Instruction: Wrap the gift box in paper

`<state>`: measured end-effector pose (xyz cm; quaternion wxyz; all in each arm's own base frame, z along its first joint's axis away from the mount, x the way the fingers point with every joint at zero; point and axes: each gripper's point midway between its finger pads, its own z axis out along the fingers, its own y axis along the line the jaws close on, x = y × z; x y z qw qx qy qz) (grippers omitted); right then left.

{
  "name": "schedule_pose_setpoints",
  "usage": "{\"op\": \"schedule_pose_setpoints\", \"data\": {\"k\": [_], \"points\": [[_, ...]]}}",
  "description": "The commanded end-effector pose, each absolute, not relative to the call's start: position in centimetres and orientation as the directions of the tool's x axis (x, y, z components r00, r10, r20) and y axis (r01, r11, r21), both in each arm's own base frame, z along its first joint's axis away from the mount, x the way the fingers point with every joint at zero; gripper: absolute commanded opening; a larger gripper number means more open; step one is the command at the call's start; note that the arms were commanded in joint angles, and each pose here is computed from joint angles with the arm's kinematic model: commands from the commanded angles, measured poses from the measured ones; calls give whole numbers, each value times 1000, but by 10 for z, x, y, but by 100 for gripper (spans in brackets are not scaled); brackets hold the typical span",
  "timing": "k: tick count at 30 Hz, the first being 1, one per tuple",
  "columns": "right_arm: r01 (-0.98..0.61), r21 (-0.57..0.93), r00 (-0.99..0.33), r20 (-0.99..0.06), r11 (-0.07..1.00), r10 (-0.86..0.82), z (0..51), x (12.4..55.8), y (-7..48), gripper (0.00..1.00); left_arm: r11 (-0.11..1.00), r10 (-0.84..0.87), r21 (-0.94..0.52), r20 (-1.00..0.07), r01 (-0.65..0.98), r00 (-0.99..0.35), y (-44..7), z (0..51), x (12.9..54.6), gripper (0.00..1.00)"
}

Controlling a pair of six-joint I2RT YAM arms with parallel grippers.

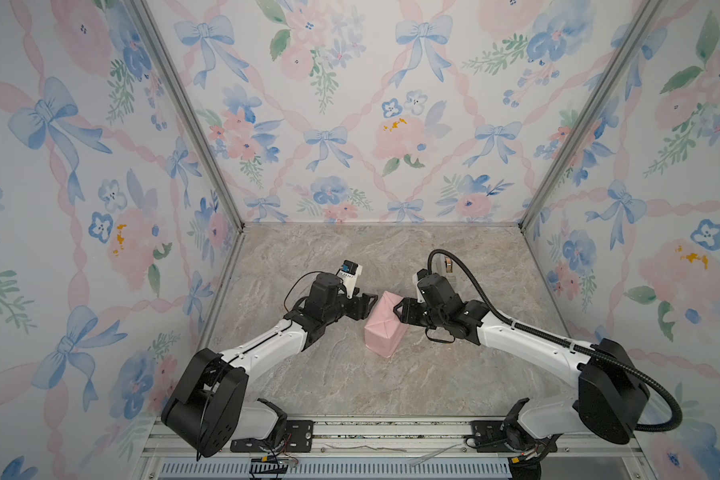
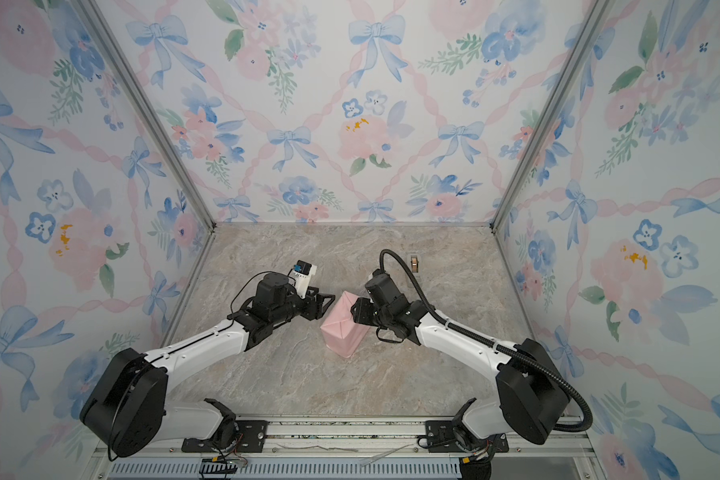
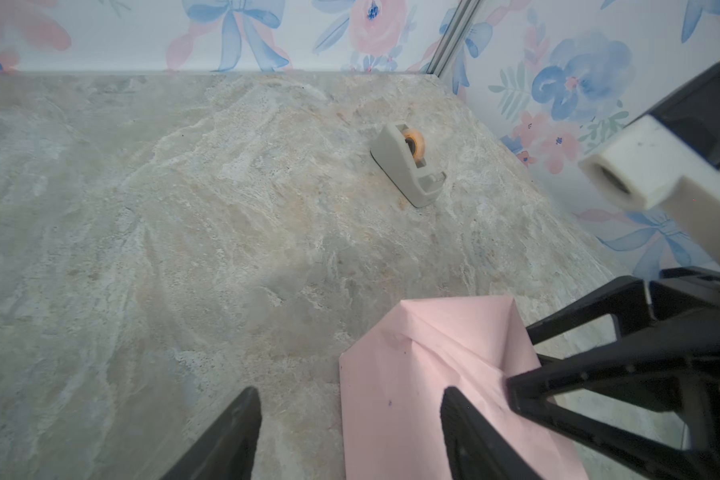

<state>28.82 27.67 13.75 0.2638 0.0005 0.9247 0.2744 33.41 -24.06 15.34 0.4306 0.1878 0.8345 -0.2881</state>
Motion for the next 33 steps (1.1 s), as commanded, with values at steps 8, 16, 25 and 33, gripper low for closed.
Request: {"op": "schedule_pose_setpoints", "data": {"k": [8, 16, 25, 33], "points": [[-153, 465, -895, -440, 872, 78, 112, 275, 270, 48, 739, 92, -305, -838, 601, -538, -260, 155, 357, 70], [-152, 469, -896, -436, 870, 79, 110, 274, 269, 47, 739, 115, -310, -816, 598, -566, -265, 138, 357, 70], [-176, 471, -892, -447, 864, 62, 113, 270, 269, 46, 757, 127, -295, -808, 582, -576, -270, 122, 370, 70], [-169, 473, -889, -453, 865, 73, 115, 273, 264, 46, 763, 82, -287, -846, 579, -527, -269, 154, 374, 71]]}}
